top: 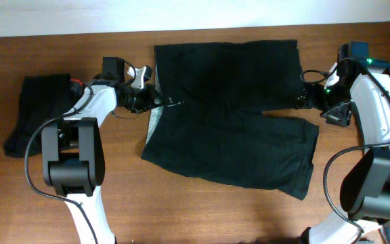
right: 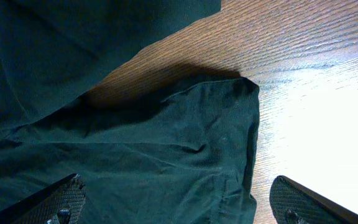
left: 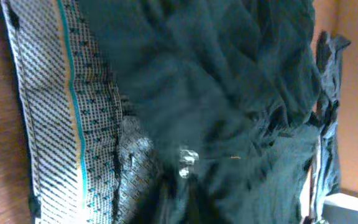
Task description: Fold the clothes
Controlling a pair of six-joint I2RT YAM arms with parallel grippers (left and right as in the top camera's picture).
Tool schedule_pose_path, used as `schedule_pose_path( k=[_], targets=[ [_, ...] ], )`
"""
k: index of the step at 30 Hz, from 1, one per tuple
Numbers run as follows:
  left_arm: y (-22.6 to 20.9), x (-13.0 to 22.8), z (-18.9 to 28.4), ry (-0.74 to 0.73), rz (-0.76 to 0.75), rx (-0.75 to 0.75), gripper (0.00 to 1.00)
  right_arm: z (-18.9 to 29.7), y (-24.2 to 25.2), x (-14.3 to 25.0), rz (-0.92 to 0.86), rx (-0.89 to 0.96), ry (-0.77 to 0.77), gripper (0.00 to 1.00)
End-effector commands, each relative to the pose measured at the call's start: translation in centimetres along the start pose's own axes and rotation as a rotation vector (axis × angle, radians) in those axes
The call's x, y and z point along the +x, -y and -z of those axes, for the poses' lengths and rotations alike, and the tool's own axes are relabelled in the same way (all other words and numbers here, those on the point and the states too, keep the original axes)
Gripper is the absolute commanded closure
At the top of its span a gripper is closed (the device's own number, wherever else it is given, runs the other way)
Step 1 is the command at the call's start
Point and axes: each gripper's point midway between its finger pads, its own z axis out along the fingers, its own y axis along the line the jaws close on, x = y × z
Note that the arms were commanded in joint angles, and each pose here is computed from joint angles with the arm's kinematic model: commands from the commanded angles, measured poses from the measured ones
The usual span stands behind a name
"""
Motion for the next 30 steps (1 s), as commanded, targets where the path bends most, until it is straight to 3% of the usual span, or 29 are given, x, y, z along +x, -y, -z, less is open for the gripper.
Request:
schedule_pose_path(
  k=[1,7,12,17,30],
  targets=[
    [0.0,-0.3,0.1,0.001,-0.012,-0.023,0.76,0.2,-0.1,-0.3,0.0,-0.004,0.008,0.01],
    [-1.0,0.5,-0.9,-0.028,-0.06,-0.117,0.64,0.2,-0.1,-0.3,0.0,-0.004,0.008,0.01],
    [-0.8,0.6,-1.3,-0.032,-0.071,-0.123,0.62,0.2,-0.1,-0.3,0.0,-0.004,0.008,0.01],
    [-2.4,0.5,-1.1,-0.022,-0.072,-0.221,0.63,0.2,-0.1,-0.3,0.0,-0.004,0.008,0.01],
    [-2.1,0.8,-1.3,-0.036,-0.072,-0.216,0.62,0.2,-0.1,-0.3,0.0,-0.004,0.008,0.01]
  ],
)
